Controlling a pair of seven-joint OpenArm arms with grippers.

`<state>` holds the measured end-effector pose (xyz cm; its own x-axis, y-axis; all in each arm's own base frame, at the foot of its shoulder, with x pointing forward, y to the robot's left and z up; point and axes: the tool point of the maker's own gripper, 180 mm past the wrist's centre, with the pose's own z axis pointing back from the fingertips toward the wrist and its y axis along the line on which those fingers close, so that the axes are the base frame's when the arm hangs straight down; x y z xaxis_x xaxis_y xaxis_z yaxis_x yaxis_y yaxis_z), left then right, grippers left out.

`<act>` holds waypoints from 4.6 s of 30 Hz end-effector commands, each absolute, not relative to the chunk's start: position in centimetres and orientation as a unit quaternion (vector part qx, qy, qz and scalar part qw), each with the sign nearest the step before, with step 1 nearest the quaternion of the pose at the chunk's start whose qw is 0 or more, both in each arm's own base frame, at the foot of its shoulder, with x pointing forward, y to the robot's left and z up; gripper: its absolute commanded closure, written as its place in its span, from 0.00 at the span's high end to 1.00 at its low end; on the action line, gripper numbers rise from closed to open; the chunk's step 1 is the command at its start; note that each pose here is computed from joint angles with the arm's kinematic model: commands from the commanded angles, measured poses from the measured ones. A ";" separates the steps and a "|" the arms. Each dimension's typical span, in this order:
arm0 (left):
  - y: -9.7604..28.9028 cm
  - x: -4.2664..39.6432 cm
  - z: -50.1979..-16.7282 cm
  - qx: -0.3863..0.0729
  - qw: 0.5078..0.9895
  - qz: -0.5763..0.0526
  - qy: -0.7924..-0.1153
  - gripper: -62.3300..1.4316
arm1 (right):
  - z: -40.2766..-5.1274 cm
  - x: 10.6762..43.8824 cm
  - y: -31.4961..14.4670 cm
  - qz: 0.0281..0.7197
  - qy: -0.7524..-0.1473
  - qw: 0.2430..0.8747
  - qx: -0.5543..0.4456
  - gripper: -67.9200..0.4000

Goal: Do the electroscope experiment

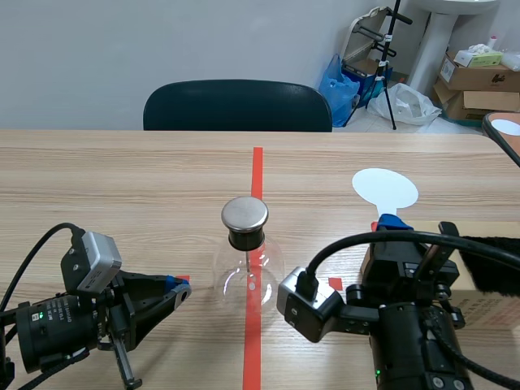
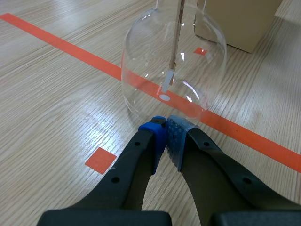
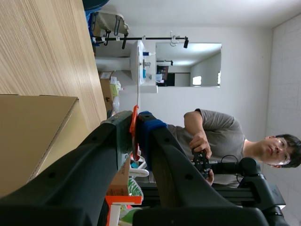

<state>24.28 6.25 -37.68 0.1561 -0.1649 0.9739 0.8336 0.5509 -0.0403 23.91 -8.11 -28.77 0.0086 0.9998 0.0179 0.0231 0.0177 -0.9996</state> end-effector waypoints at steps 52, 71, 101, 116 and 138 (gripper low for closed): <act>6.0 24.8 -36.6 -0.315 0.683 -0.353 -0.556 0.07 | -27.6 24.2 -8.2 0.476 -0.520 0.493 -0.510 0.03; 6.0 24.8 -36.6 -0.315 0.684 -0.353 -0.556 0.07 | -27.5 23.9 -4.8 0.522 -0.565 0.442 -0.462 0.03; 6.1 25.0 -36.6 -0.305 0.684 -0.353 -0.561 0.07 | -27.5 20.8 2.5 0.612 -0.649 0.305 -0.335 0.03; 6.1 25.0 -36.6 -0.305 0.684 -0.353 -0.561 0.07 | -27.5 20.8 2.5 0.612 -0.649 0.305 -0.335 0.03; 6.1 25.0 -36.6 -0.305 0.684 -0.353 -0.561 0.07 | -27.5 20.8 2.5 0.612 -0.649 0.305 -0.335 0.03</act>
<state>24.50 6.39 -37.68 0.1456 -0.1716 0.9744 0.8277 0.5606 -0.0249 20.47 2.62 -28.66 -0.5872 0.8094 0.0005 0.0230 0.0174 -0.9996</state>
